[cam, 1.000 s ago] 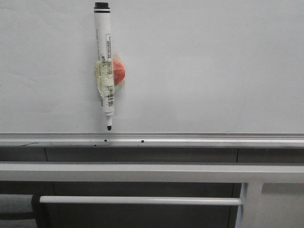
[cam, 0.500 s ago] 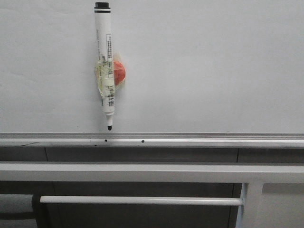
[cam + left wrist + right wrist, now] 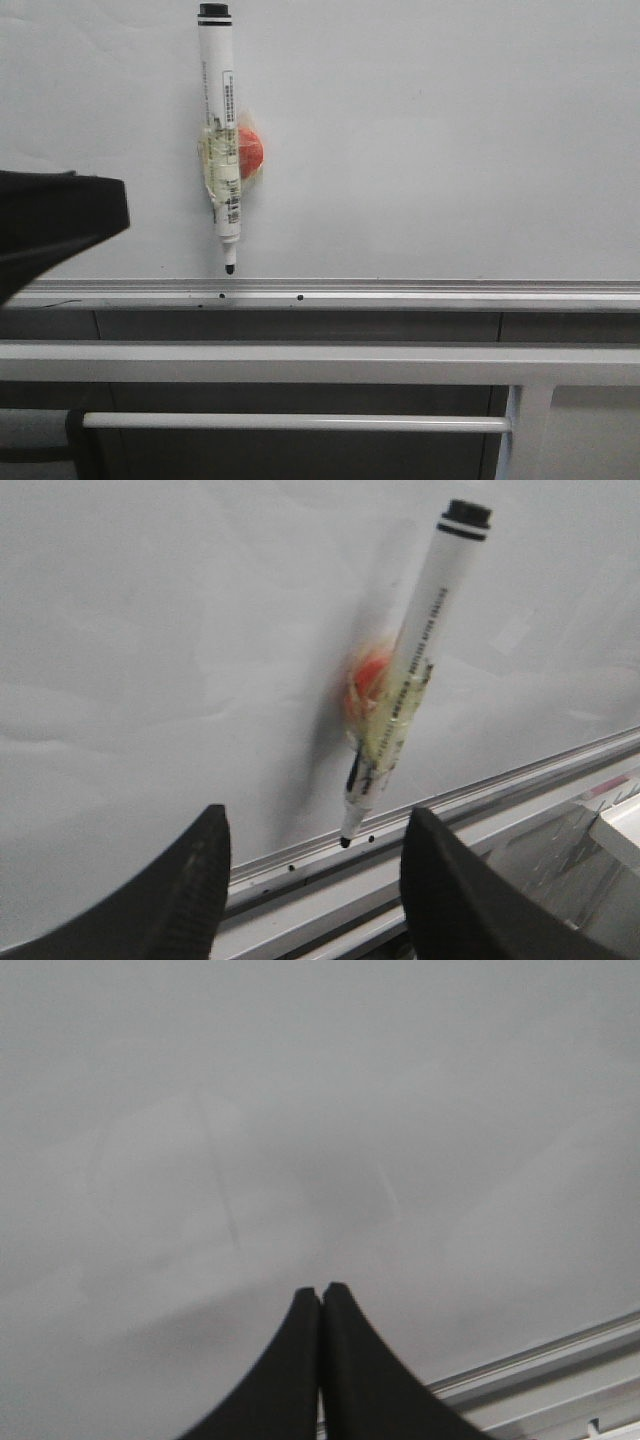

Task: Write number 1 on whiteboard

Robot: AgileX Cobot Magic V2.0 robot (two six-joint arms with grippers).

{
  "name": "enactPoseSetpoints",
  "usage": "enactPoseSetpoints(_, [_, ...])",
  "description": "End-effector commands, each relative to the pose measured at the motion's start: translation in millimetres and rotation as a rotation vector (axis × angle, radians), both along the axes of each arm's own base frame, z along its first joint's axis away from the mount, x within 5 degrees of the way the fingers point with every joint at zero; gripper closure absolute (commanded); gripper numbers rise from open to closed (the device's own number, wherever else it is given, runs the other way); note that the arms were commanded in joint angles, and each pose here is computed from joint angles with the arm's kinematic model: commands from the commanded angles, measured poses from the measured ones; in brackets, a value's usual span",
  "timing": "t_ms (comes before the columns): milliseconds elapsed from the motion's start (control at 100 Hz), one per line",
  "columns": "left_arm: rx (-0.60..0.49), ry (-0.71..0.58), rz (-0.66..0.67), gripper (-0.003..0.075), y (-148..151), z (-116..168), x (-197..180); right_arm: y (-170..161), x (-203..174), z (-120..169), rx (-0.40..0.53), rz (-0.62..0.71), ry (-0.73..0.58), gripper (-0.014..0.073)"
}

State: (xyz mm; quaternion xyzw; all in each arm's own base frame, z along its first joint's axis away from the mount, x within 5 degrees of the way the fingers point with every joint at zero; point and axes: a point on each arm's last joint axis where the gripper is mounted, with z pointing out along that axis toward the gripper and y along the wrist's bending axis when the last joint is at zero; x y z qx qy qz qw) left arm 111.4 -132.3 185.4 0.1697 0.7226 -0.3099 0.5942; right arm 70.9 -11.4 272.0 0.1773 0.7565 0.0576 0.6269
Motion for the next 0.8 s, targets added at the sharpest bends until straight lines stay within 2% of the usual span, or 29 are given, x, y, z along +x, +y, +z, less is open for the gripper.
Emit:
enactPoseSetpoints(0, [-0.102, -0.103, 0.017, 0.0426, -13.2, 6.6, 1.4, 2.9, 2.1, 17.2, -0.131, 0.060, -0.067, 0.0659])
enactPoseSetpoints(80, [-0.118, -0.161, 0.009, 0.0448, -21.7, 1.1, -2.5, 6.3, 2.2, 16.5, -0.135, 0.109, -0.056, 0.0659])
enactPoseSetpoints(230, [-0.086, -0.089, 0.063, 0.0458, -39.6, -15.6, 0.2, 13.0, 1.9, 13.5, -0.144, 0.208, -0.028, 0.0659])
enactPoseSetpoints(380, [-0.112, -0.091, 0.084, 0.0458, -52.4, -12.8, 4.8, 19.0, 1.4, 13.2, -0.158, 0.294, -0.031, 0.0659])
enactPoseSetpoints(510, [-0.145, -0.090, 0.161, 0.0458, -54.9, -7.3, 11.3, 20.9, 0.9, 11.6, -0.158, 0.324, -0.015, 0.0659])
enactPoseSetpoints(790, [-0.162, -0.115, 0.200, 0.0458, -62.6, 0.6, 16.6, 21.3, 0.8, 11.3, -0.158, 0.330, -0.012, 0.0659])
